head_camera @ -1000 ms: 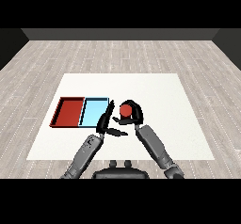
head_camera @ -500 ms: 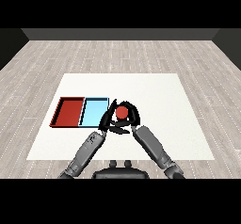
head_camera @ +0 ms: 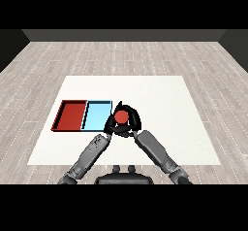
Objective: Pick the red can and put it in the red box
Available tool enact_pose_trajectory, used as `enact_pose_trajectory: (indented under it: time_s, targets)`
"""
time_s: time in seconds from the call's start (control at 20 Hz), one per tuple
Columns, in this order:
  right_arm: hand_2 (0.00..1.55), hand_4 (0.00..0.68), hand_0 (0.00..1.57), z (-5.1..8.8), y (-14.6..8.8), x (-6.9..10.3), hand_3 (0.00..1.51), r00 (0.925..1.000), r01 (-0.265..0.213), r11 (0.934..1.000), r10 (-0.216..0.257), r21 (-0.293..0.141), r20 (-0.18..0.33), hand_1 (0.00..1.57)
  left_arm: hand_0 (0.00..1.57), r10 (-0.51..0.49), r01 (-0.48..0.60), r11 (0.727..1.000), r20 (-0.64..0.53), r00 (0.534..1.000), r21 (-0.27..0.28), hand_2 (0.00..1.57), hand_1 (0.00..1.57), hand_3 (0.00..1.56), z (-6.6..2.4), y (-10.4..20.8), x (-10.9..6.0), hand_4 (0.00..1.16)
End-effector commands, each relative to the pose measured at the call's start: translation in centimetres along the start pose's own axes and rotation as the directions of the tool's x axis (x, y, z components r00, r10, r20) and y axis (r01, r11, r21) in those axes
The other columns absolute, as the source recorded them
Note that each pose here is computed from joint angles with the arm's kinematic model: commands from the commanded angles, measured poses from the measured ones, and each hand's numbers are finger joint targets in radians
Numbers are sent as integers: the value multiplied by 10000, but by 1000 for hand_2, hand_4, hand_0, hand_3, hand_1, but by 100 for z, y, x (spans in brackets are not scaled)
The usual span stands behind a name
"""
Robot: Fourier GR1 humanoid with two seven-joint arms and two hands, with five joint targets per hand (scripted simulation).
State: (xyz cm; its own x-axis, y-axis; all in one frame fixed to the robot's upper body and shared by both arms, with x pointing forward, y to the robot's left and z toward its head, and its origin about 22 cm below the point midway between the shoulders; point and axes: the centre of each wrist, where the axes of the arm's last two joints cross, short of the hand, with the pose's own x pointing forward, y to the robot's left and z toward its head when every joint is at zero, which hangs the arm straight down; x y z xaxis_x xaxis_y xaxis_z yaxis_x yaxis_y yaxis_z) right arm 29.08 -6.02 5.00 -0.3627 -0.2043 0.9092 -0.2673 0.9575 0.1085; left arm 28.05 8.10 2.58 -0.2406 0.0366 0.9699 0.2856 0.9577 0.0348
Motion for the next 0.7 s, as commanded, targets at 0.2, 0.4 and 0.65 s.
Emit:
enact_pose_trajectory:
  time_s: [0.2,0.4,0.65]
  targets:
    - [1465,512,1507,-113,154,332,1408,9994,210,9996,-215,178,255,1507,773,-724,727,9955,-82,9973,602,782,773,0,-37,-158,-134,551]
    - [1452,523,1503,-57,-54,6,1400,9992,255,9992,-265,320,296,1503,1552,-522,554,9954,-431,9977,781,1479,1552,1384,31,-283,-192,868]
    - [1439,561,1467,-40,106,55,1392,9989,285,9993,-294,239,354,1467,1571,-735,779,9944,-633,9953,710,1536,1571,1446,-110,-221,-120,996]
